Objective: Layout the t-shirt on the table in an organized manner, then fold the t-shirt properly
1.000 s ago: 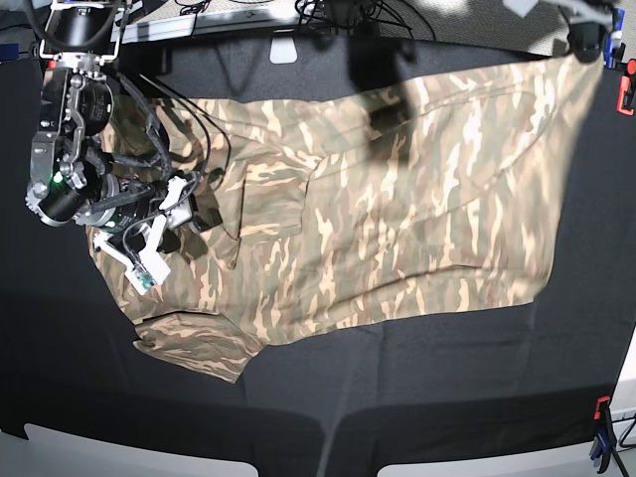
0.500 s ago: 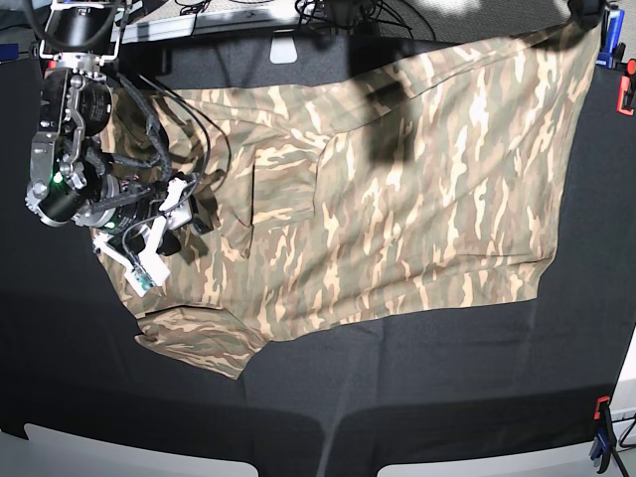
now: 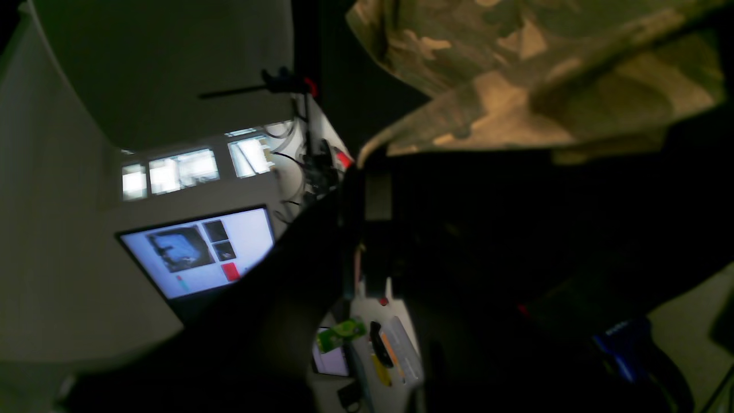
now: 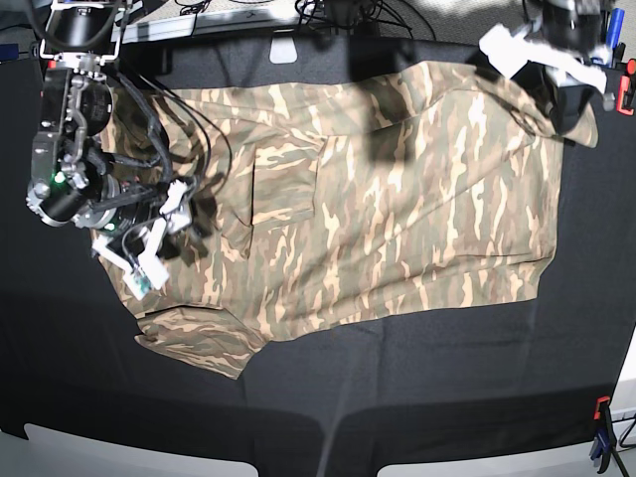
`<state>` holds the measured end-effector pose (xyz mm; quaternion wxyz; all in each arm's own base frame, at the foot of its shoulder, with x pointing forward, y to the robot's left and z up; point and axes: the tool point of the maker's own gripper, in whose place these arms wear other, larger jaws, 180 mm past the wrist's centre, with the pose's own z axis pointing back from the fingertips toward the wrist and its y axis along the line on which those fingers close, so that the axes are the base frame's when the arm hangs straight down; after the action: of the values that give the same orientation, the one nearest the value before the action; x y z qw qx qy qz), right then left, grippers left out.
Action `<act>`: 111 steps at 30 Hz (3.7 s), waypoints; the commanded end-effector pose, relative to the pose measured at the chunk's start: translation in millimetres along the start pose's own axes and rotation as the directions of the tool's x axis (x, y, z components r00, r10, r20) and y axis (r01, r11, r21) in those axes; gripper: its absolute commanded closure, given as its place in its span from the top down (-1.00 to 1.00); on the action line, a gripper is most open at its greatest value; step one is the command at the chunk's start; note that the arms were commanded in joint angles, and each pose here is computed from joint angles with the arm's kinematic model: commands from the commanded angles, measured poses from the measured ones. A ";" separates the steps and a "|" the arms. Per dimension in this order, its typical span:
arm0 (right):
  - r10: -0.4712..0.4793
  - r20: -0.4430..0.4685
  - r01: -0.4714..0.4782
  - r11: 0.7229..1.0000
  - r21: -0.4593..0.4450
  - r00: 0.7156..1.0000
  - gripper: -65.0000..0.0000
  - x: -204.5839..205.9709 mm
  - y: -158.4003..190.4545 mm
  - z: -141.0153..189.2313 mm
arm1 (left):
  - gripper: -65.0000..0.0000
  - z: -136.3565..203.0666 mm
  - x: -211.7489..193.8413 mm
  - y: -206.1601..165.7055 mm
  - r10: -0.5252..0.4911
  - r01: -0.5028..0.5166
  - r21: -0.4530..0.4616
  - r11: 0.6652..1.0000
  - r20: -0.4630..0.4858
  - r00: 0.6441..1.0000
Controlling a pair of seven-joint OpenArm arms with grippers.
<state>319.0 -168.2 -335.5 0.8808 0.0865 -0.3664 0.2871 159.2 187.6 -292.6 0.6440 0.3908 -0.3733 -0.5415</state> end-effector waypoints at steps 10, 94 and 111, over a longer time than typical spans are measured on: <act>-0.088 0.035 0.086 0.995 0.052 0.996 -0.11 1.5 12.2 -22.1 | -1.00 1.5 1.4 1.2 0.021 -0.021 -0.012 1.000 0.011 1.000; -0.072 0.160 0.099 0.980 -0.172 0.984 -1.00 40.0 -94.2 56.9 | -1.00 -130.4 22.8 25.0 0.157 -0.149 -0.049 0.988 0.318 0.935; -0.043 0.151 0.076 0.972 -0.220 0.988 -1.00 38.9 -105.4 62.6 | -1.00 -173.5 -14.1 26.1 0.194 -0.190 -0.040 0.981 0.232 0.953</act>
<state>355.9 -257.6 -276.9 0.8790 0.0268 -0.4308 0.2028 314.8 216.4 -358.2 0.6631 0.2631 -0.4627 -0.5262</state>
